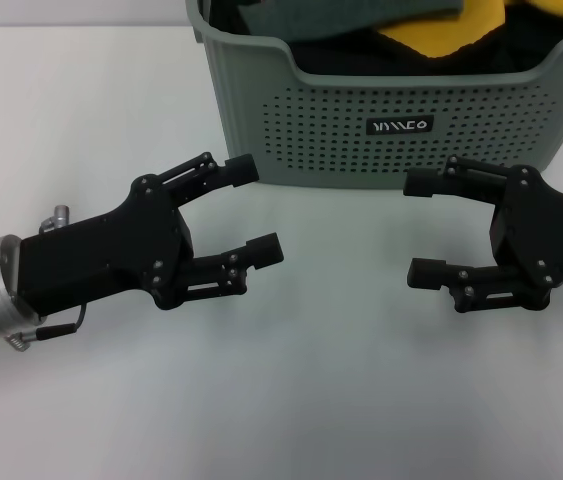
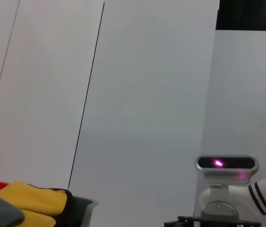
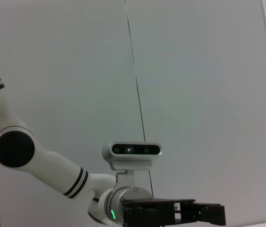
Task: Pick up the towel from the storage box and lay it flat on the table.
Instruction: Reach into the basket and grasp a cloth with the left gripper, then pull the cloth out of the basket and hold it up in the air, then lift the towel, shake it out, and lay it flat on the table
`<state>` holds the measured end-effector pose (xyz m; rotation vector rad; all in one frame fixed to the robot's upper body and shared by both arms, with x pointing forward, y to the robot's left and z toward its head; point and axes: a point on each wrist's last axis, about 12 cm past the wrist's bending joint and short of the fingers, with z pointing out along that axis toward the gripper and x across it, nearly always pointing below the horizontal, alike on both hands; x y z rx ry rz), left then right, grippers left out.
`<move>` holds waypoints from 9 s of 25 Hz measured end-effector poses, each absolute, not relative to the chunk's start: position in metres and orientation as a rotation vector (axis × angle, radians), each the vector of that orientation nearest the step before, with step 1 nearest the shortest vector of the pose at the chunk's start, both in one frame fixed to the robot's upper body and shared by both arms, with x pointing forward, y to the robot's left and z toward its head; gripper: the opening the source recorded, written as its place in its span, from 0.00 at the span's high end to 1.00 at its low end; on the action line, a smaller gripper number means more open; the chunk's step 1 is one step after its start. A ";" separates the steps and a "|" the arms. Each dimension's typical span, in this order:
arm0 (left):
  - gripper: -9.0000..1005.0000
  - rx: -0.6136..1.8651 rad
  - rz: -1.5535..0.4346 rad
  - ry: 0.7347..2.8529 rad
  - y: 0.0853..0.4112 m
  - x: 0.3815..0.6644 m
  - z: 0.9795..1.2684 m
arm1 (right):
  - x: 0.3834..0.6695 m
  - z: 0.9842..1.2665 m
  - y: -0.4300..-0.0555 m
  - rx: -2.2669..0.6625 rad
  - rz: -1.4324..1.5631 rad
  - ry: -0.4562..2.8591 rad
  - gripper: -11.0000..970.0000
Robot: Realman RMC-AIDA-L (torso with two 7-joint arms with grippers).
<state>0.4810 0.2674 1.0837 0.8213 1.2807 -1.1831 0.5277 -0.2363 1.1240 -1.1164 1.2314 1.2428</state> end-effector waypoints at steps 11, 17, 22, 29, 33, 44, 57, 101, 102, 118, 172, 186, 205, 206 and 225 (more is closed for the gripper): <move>0.13 0.821 -1.184 1.282 0.267 0.481 1.083 | 0.526 1.123 -0.238 -1.111 1.241 1.236 0.11; 0.13 0.805 -1.160 1.230 0.266 0.489 1.093 | 0.525 1.120 -0.241 -1.099 1.238 1.249 0.11; 0.13 0.772 -1.145 1.132 0.259 0.523 1.125 | 0.518 1.108 -0.250 -1.047 1.208 1.315 0.12; 0.13 0.852 -1.059 1.216 0.218 0.596 1.184 | 0.512 1.099 -0.249 -1.024 1.213 1.349 0.12; 0.13 0.931 -0.913 1.379 0.187 0.632 1.215 | 0.511 1.097 -0.245 -1.021 1.217 1.356 0.13; 0.13 1.029 -0.423 1.754 0.155 0.683 1.225 | 0.512 1.096 -0.239 -1.042 1.219 1.347 0.13; 0.23 1.088 -0.245 1.908 0.154 0.688 1.200 | 0.512 1.097 -0.240 -1.048 1.196 1.330 0.14; 0.92 0.932 -1.100 1.129 0.312 0.524 1.197 | 0.508 1.139 -0.282 -0.880 1.122 1.004 0.17; 0.92 0.940 -1.120 1.112 0.313 0.520 1.194 | 0.509 1.139 -0.284 -0.873 1.117 1.000 0.17; 0.90 1.193 -1.243 0.972 0.269 0.516 1.185 | 0.524 1.127 -0.239 -0.973 1.197 1.086 0.22; 0.83 0.973 -1.144 0.921 0.272 0.503 1.150 | 0.520 1.137 -0.241 -1.090 1.151 0.993 0.97; 0.81 0.411 -1.137 1.160 0.256 0.489 1.080 | 0.547 1.212 -0.244 -1.180 0.947 0.807 0.98; 0.60 0.464 -1.372 1.275 0.253 0.474 1.076 | 0.600 1.322 -0.230 -1.334 0.691 0.772 0.98; 0.60 0.478 -1.378 1.268 0.251 0.475 1.077 | 0.600 1.323 -0.230 -1.340 0.691 0.770 0.98; 0.60 0.514 -1.226 1.267 0.283 0.477 1.082 | 0.580 1.337 -0.245 -1.552 0.719 0.684 0.98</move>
